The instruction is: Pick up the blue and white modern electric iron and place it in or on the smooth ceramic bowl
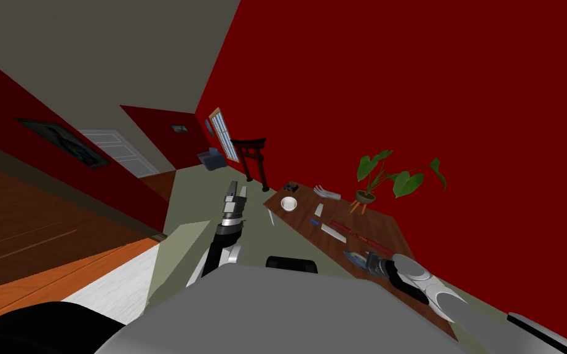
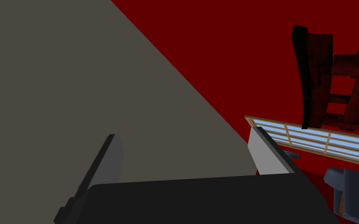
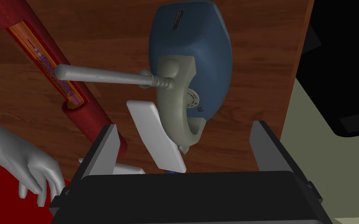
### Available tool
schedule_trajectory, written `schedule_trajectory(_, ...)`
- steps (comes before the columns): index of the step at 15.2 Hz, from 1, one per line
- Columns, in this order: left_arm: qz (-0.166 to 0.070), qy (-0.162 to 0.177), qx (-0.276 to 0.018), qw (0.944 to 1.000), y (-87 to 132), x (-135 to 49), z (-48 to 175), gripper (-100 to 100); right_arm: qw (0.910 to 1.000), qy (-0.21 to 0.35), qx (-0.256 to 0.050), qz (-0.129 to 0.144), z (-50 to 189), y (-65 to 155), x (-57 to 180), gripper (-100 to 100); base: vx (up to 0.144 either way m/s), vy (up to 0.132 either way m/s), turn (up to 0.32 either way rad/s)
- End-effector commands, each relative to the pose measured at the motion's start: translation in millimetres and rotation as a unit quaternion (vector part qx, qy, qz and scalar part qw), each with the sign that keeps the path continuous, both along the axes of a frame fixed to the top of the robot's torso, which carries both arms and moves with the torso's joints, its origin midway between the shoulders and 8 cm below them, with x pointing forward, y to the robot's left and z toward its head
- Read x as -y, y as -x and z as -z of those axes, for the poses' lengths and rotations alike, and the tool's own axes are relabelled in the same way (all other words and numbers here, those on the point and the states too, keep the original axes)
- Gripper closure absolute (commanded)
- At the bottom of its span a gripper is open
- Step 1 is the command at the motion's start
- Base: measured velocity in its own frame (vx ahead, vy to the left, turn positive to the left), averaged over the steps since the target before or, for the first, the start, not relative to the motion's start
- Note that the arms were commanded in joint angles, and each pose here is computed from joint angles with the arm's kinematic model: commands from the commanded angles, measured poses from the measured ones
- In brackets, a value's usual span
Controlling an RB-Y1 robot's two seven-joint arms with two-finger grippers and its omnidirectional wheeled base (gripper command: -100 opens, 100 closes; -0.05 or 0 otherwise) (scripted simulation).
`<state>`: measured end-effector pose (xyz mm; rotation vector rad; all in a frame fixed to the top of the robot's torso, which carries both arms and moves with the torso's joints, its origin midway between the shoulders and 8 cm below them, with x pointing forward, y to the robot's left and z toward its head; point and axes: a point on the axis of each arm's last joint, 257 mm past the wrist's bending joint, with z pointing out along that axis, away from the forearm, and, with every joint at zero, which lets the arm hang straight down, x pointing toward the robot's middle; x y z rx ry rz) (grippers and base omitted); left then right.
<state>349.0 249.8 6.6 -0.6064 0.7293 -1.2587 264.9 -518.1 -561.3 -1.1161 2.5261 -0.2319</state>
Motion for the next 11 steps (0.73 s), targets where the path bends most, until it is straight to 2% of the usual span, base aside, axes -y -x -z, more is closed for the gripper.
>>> schedule_trajectory(1,0.000,0.000,0.000,1.0000,0,0.0,0,0,1.0000,-0.002,0.001,0.001,2,6,-1,-100,0.067,0.007,0.030)
schedule_trajectory(2,0.000,0.000,0.000,1.0000,0,0.0,0,0,1.0000,-0.003,-0.003,-0.002,7,19,-4,-100,0.076,0.010,0.041)
schedule_trajectory(3,0.000,0.000,0.000,1.0000,0,0.0,0,0,1.0000,-0.004,0.002,0.002,5,16,-2,-100,0.069,0.004,0.027)
schedule_trajectory(4,0.000,0.000,0.000,1.0000,0,0.0,0,0,1.0000,-0.005,-0.003,-0.001,10,28,-5,-100,0.066,0.009,0.032)
schedule_trajectory(5,0.000,0.000,0.000,1.0000,0,0.0,0,0,1.0000,-0.005,0.002,0.004,8,25,-3,-100,0.062,0.004,0.021)
schedule_trajectory(6,0.000,0.000,0.000,1.0000,0,0.0,0,0,1.0000,-0.005,-0.002,0.002,12,37,-5,-100,0.069,-0.009,0.035)
schedule_trajectory(7,0.000,0.000,0.000,1.0000,0,0.0,0,0,1.0000,-0.005,0.002,0.006,10,34,-3,-100,0.066,-0.014,0.029)
schedule_trajectory(8,0.000,0.000,0.000,1.0000,0,0.0,0,0,1.0000,-0.005,-0.003,0.002,14,47,-5,-100,0.070,-0.014,0.034)
schedule_trajectory(9,0.000,0.000,0.000,1.0000,0,0.0,0,0,1.0000,-0.005,0.003,0.008,11,44,-2,-100,0.066,-0.008,0.024)
schedule_trajectory(10,0.000,0.000,0.000,1.0000,0,0.0,0,0,1.0000,-0.004,-0.002,0.004,15,57,-4,-100,0.066,-0.005,0.037)
schedule_trajectory(11,0.000,0.000,0.000,1.0000,0,0.0,0,0,0.9999,-0.003,0.003,0.011,13,53,0,-100,0.061,-0.005,0.029)
